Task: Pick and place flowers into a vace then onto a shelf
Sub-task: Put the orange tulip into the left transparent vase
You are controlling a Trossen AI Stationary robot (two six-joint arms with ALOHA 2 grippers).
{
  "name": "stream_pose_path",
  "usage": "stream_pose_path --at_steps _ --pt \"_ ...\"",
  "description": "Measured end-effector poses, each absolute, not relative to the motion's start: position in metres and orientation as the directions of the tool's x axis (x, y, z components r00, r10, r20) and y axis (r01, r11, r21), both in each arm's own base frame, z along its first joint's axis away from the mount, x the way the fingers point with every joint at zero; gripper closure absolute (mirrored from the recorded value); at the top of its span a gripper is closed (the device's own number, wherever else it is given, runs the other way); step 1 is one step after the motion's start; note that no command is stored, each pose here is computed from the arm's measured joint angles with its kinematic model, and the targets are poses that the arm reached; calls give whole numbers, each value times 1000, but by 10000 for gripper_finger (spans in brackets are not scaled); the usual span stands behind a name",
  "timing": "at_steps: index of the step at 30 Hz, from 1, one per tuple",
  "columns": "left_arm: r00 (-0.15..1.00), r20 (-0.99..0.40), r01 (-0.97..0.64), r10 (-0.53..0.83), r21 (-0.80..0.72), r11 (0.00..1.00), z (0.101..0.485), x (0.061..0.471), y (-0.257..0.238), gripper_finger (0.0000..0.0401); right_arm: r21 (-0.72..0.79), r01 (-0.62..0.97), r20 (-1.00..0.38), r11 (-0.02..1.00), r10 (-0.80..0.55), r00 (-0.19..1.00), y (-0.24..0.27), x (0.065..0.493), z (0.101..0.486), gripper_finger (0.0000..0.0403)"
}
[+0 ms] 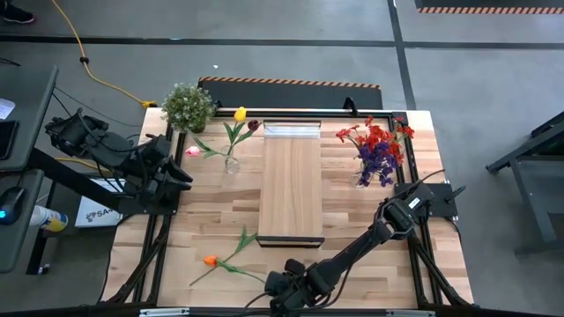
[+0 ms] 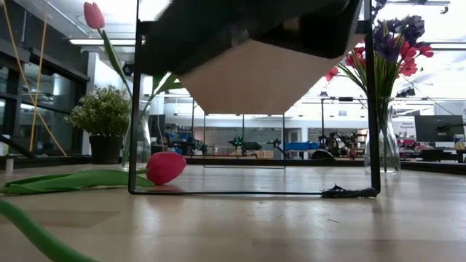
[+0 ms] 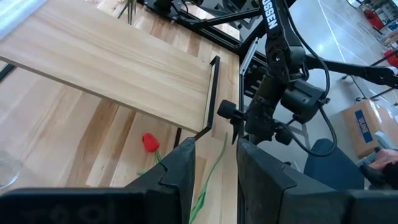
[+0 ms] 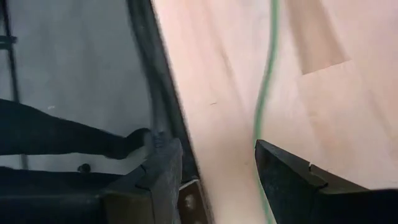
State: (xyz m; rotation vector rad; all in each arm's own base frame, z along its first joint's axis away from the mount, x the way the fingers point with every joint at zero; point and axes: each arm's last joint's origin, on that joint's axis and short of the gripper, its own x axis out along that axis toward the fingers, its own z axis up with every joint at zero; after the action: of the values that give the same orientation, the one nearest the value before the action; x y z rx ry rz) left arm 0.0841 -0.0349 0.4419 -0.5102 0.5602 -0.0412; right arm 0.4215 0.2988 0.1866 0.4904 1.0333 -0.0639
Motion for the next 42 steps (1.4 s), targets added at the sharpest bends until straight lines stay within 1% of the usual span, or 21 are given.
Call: stream_pose_path --at_steps 8,16,23,32,42 --pt "850 -498 -100 -172 -473 875 442 84 -35 251 342 287 -841 895 155 519 293 424 186 210" --pt "850 -498 -99 -173 -473 875 442 84 -35 251 339 285 -856 896 168 489 294 421 185 210" --pt "850 -498 -99 -173 -473 875 442 84 -35 251 308 299 -879 903 149 453 297 414 182 210" --pt "850 -498 -95 -174 -468 878 442 84 -35 251 311 361 -895 879 142 424 301 405 157 210" --pt "850 -498 -95 -174 -468 879 442 84 -35 251 291 337 -891 895 125 437 292 412 155 210"
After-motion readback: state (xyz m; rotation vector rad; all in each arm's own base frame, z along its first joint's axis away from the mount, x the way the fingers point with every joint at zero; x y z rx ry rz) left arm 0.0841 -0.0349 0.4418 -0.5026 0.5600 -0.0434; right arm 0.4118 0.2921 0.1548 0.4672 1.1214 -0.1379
